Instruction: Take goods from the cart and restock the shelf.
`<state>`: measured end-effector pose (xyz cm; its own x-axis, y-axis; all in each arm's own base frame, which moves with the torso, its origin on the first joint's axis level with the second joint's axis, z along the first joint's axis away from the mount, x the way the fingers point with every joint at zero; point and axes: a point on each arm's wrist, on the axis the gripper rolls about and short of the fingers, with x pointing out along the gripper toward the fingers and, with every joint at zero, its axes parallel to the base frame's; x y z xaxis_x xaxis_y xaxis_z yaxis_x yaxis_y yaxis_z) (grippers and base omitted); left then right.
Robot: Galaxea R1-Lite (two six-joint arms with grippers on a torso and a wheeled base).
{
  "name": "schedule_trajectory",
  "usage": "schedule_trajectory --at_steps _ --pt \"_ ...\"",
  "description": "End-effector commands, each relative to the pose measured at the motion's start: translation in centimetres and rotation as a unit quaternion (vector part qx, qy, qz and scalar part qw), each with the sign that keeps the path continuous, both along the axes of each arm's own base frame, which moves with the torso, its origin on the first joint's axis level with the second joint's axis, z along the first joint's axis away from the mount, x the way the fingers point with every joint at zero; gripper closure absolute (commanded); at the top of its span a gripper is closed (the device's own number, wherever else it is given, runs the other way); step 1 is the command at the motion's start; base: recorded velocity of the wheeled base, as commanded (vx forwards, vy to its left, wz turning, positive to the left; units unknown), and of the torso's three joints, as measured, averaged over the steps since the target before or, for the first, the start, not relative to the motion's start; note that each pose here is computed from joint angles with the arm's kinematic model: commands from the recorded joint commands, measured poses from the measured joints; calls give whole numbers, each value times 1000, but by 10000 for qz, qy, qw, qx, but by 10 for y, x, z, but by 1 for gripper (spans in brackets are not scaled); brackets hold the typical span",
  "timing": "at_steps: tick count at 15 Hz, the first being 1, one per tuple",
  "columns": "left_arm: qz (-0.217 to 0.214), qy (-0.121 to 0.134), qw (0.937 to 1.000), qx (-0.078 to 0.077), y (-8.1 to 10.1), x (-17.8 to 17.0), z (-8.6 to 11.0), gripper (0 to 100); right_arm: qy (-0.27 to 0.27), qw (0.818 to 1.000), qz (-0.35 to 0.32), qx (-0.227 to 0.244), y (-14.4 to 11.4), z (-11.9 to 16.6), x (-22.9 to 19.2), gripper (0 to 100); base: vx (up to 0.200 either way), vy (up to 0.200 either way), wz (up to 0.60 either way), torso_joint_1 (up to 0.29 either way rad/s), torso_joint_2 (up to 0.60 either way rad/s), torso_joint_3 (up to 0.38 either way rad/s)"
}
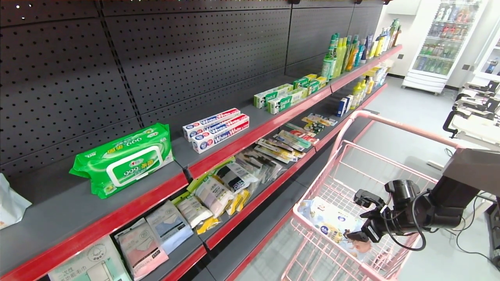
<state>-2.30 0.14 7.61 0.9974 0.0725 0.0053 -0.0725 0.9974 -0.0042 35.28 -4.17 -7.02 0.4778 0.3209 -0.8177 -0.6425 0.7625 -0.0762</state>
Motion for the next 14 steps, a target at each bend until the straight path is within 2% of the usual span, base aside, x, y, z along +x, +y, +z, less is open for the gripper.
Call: schedule_trajectory --at_steps 1,6,14 --pt "5 11 10000 -4 0 0 0 0 -6 10000 2 2 0 0 0 0 0 0 0 -115 290 159" --pt "5 11 10000 -4 0 0 0 0 -22 10000 -13 16 0 1 1 0 0 0 0 -153 342 178" --pt "5 11 10000 -4 0 0 0 0 -33 9999 111 19 8 1 2 0 0 0 0 -8 19 12"
